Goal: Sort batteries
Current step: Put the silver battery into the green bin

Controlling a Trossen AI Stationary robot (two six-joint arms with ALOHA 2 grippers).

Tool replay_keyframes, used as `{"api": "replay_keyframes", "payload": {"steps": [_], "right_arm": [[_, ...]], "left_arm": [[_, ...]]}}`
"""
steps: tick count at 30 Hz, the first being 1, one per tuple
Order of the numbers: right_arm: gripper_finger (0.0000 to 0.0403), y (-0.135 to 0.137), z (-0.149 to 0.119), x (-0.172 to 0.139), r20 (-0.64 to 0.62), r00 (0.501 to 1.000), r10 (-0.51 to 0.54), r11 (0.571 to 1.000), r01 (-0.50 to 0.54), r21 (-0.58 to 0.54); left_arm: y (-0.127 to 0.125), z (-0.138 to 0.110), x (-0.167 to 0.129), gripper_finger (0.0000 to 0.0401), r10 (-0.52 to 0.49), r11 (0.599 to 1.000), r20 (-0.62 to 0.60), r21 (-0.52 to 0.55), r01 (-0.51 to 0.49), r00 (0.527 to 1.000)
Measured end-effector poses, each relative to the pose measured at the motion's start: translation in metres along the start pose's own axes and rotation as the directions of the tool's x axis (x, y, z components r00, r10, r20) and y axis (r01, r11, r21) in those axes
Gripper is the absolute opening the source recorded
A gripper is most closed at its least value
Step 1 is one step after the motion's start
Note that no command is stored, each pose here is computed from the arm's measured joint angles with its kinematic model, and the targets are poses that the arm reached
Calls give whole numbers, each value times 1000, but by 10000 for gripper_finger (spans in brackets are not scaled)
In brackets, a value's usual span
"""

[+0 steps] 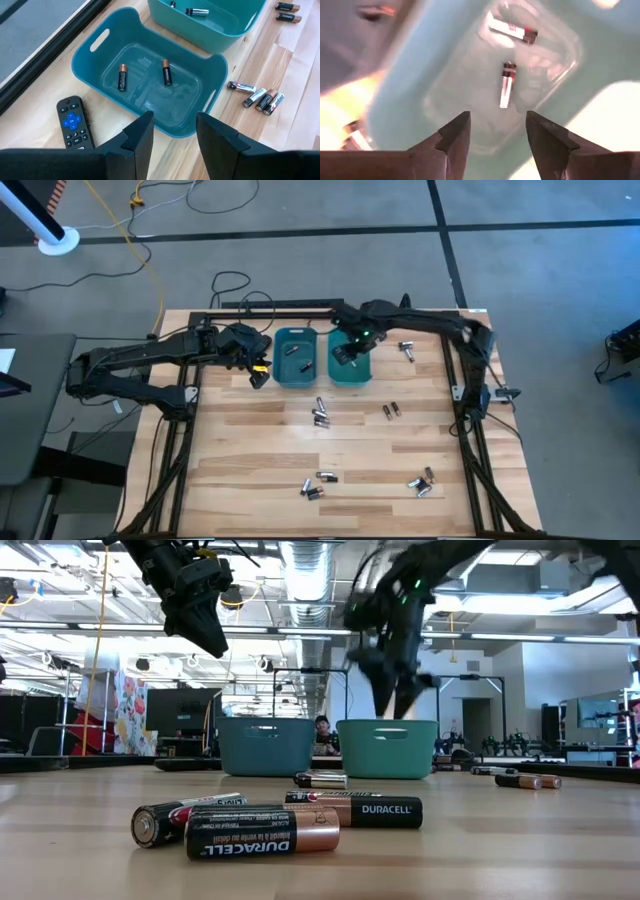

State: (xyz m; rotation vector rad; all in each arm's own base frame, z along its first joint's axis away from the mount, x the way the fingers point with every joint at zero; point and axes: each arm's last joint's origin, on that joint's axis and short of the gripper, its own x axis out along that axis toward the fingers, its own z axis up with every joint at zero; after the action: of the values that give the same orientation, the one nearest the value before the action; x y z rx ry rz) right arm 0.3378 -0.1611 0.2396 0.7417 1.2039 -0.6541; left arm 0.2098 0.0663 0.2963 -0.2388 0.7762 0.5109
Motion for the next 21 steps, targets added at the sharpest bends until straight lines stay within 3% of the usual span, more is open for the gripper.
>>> {"api": "replay_keyframes", "payload": {"steps": [5,8,15,18,21], "right_arm": [[195,-17,-5,-56,134,990,50,993,-34,-117],[185,-35,-6,-84,228,973,37,989,-2,-149],[143,-95,7,-124,315,948,-52,998,55,0],[124,-114,14,-132,332,940,-82,995,93,-19],[115,-129,21,-128,273,956,-111,992,123,-27]], "left_arm": [[0,0,0,141,0,1000,0,-4,0,1000],[0,0,0,141,0,1000,0,-6,0,1000],[0,1,0,141,-2,996,14,-84,3,1000],[-1,4,0,141,-4,994,37,-112,8,999],[-1,6,0,141,-8,993,62,-120,15,998]]}}
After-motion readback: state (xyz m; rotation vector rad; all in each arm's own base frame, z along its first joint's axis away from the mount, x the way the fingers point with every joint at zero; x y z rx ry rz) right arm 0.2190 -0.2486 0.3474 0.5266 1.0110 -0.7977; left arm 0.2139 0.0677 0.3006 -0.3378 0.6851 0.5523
